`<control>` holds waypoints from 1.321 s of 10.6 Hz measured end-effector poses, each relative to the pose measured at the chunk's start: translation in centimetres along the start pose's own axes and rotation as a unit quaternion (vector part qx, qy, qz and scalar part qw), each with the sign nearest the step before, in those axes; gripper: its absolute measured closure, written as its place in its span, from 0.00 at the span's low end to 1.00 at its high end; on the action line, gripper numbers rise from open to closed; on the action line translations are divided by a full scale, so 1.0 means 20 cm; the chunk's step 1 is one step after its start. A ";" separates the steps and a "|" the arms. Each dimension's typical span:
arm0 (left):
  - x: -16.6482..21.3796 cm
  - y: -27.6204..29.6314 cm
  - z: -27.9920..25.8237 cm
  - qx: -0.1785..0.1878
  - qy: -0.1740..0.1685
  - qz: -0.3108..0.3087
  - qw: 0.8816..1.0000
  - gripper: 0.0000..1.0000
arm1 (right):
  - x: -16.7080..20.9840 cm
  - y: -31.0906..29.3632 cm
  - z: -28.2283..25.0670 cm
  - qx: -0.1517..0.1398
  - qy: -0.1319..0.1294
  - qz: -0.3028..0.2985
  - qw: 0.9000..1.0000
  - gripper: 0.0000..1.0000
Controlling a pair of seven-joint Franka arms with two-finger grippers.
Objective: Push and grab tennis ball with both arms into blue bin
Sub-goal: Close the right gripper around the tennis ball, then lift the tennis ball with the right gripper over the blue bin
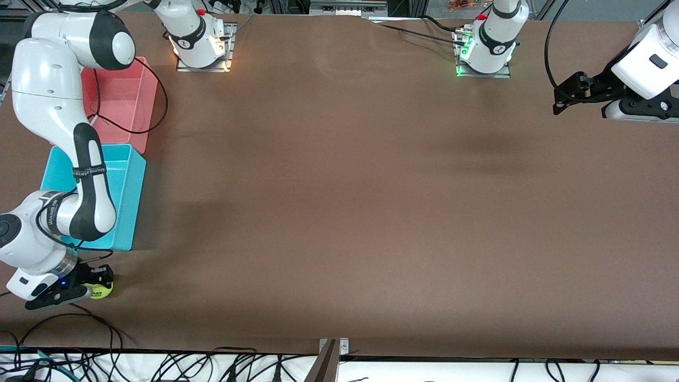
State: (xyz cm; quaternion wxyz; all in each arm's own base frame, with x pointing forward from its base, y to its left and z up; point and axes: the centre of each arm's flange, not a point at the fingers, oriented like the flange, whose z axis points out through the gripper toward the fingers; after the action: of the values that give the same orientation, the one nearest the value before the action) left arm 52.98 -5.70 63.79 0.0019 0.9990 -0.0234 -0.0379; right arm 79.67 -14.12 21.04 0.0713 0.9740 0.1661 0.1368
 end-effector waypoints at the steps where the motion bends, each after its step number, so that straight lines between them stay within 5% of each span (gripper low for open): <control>1: 0.00 0.00 0.00 0.000 0.000 0.000 1.000 0.00 | 0.00 0.00 0.00 0.000 0.000 -0.001 1.000 0.37; 14: 0.00 0.00 -0.02 0.000 0.005 0.000 1.000 0.00 | 0.00 0.00 0.00 -0.001 0.000 -0.002 1.000 0.37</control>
State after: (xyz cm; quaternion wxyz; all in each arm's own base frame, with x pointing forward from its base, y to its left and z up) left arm 53.00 -5.73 64.28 0.0024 0.9992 -0.0238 -0.0326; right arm 79.68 -14.12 21.07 0.0722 0.9737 0.1676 0.1363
